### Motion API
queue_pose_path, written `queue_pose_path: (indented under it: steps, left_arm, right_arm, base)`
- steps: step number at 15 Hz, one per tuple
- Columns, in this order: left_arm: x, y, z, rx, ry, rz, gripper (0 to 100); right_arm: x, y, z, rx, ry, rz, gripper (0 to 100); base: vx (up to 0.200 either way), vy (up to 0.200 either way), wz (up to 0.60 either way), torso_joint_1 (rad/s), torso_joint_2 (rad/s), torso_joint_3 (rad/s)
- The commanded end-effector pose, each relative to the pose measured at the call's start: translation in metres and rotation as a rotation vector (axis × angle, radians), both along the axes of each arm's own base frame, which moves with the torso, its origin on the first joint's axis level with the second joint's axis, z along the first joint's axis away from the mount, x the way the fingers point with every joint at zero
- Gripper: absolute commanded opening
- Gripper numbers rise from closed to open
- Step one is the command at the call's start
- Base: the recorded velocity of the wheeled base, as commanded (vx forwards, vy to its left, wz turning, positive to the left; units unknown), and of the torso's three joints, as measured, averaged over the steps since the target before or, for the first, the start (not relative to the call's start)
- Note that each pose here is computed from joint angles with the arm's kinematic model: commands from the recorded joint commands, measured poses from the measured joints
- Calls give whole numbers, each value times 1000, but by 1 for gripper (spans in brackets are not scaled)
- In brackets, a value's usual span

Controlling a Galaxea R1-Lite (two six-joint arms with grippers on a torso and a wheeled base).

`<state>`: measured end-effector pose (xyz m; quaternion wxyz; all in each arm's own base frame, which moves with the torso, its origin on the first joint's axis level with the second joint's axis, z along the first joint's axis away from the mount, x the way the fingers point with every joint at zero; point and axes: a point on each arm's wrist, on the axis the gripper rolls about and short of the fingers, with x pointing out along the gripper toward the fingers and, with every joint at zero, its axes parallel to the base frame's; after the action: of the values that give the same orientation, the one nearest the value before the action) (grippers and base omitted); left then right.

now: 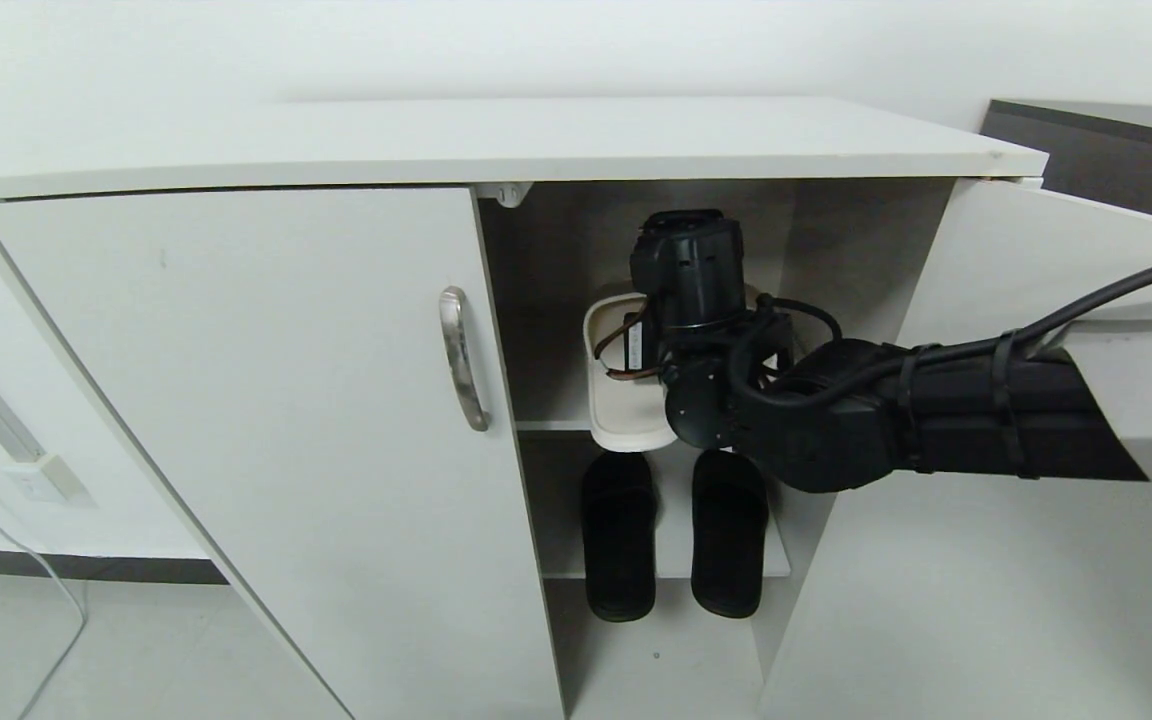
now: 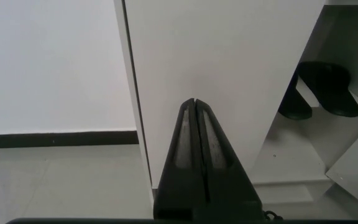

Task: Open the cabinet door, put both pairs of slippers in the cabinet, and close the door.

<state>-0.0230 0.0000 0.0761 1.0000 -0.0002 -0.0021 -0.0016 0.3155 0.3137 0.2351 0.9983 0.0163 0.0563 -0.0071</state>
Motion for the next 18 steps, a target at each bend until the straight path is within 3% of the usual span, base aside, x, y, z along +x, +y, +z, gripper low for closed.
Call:
queue_pose_path:
  steps: [1, 18]
  left_arm:
    - [0, 0, 0, -1, 1, 0, 0]
    - [0, 0, 0, -1, 1, 2, 0]
  right_arm:
    - [3, 3, -7, -9, 9, -1, 0]
    - [7, 4, -16, -12, 26, -4, 0]
  base:
    - [0, 0, 0, 0, 0, 0]
    - [0, 0, 0, 0, 0, 0]
